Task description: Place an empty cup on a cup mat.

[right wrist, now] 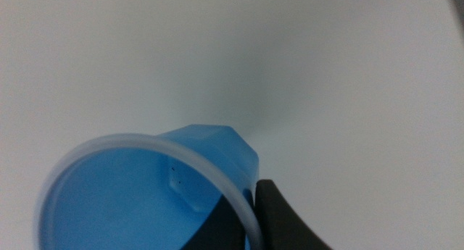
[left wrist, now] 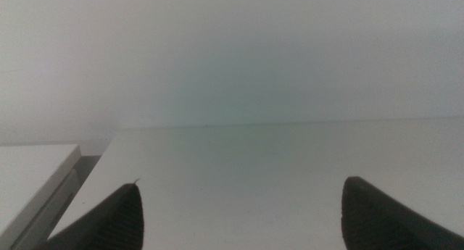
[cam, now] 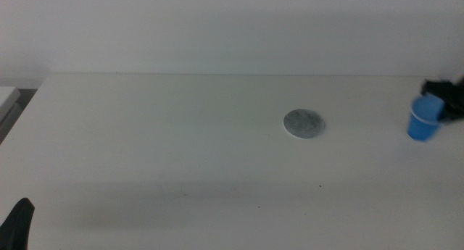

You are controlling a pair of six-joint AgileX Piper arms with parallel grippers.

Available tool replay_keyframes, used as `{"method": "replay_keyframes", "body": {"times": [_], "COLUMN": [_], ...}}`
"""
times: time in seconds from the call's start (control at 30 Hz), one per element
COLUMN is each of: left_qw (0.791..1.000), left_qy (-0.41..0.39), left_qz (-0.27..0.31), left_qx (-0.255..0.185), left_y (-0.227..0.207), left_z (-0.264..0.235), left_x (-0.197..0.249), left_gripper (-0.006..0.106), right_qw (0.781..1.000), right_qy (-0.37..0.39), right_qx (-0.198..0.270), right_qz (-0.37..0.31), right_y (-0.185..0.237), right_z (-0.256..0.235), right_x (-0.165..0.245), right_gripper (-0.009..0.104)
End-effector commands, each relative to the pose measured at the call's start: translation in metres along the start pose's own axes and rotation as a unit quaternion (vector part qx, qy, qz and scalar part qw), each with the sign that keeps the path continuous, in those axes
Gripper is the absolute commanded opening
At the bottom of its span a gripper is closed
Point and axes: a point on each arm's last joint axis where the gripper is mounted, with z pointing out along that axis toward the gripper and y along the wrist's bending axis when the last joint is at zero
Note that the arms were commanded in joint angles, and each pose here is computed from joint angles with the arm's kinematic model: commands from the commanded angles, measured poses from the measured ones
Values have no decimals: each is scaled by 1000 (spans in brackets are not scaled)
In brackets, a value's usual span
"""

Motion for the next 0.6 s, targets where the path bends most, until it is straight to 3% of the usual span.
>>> {"method": "replay_keyframes", "body": {"times": [0.0,0.27,0.57], "left_qw": [1000,1000,1000], "left_qy": [-8,-8,-8], "left_qz": [-2,-2,-2], "left_qx": [1,1,1], "left_y": [0,0,0], "left_z": [0,0,0], "left_x": [-1,-1,-1], "left_gripper": [94,94,94], "right_qw": [999,985,980], "right_qy": [-36,-81,-50], "right_qx": [-24,-99,-113], "right_qz": [-31,-120,-156], "right_y": [33,158,211], "right_z": [-28,-57,-22], "right_x": [-3,-2,16], "right_gripper": [1,1,1]}}
